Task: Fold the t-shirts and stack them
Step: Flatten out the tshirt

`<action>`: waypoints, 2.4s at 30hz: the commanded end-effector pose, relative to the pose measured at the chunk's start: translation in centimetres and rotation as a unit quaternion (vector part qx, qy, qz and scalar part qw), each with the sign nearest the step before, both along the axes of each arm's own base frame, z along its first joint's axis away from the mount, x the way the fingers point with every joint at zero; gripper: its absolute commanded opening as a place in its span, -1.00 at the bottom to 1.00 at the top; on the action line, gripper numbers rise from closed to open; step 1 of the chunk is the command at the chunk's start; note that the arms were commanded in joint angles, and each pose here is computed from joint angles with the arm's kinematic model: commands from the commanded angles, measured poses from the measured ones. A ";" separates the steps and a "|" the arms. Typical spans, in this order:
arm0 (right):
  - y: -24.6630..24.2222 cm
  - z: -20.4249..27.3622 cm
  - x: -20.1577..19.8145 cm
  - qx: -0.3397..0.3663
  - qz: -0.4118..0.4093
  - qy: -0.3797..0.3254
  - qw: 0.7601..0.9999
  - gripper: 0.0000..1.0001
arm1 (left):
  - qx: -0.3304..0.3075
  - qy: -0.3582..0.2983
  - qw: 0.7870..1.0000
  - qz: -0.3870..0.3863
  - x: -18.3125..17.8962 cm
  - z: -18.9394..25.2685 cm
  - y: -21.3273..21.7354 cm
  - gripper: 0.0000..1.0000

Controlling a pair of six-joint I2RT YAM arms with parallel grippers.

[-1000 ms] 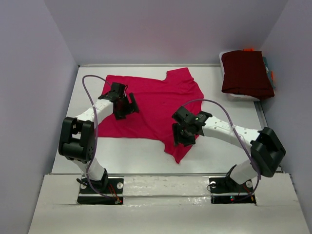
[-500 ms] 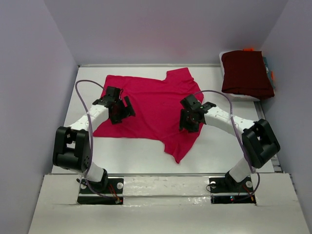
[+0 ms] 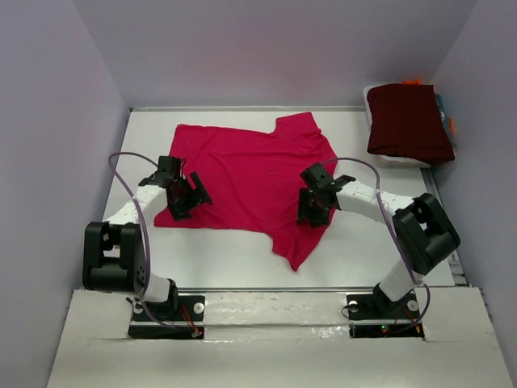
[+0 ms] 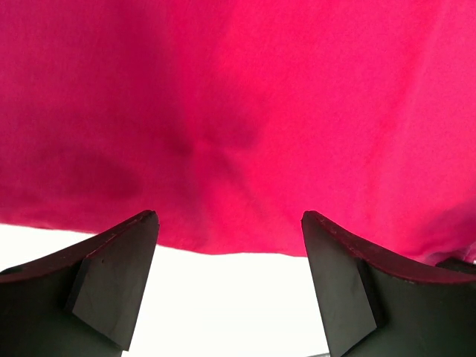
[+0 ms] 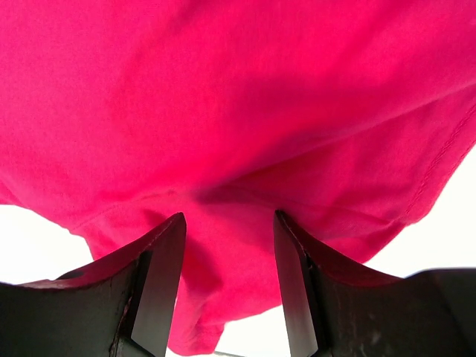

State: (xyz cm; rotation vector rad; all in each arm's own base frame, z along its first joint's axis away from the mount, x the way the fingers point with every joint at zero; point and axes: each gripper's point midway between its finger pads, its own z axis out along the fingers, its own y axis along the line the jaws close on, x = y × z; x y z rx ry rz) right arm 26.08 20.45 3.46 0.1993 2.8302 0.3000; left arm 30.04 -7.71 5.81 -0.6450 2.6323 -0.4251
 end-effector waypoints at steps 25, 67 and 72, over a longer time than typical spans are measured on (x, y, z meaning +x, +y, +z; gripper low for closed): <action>-3.4 -2.4 2.2 0.016 -0.041 0.009 0.999 0.14 | -0.069 0.045 0.989 0.126 -0.9 -3.6 4.9 0.82; -3.2 -2.3 -7.7 0.076 0.028 0.110 0.991 0.15 | -0.039 -0.001 0.980 0.195 -1.2 -1.3 9.6 0.82; -2.9 -1.4 -8.7 0.083 0.037 0.112 0.990 0.15 | -0.030 -0.011 0.980 0.199 -1.3 -0.5 9.9 0.82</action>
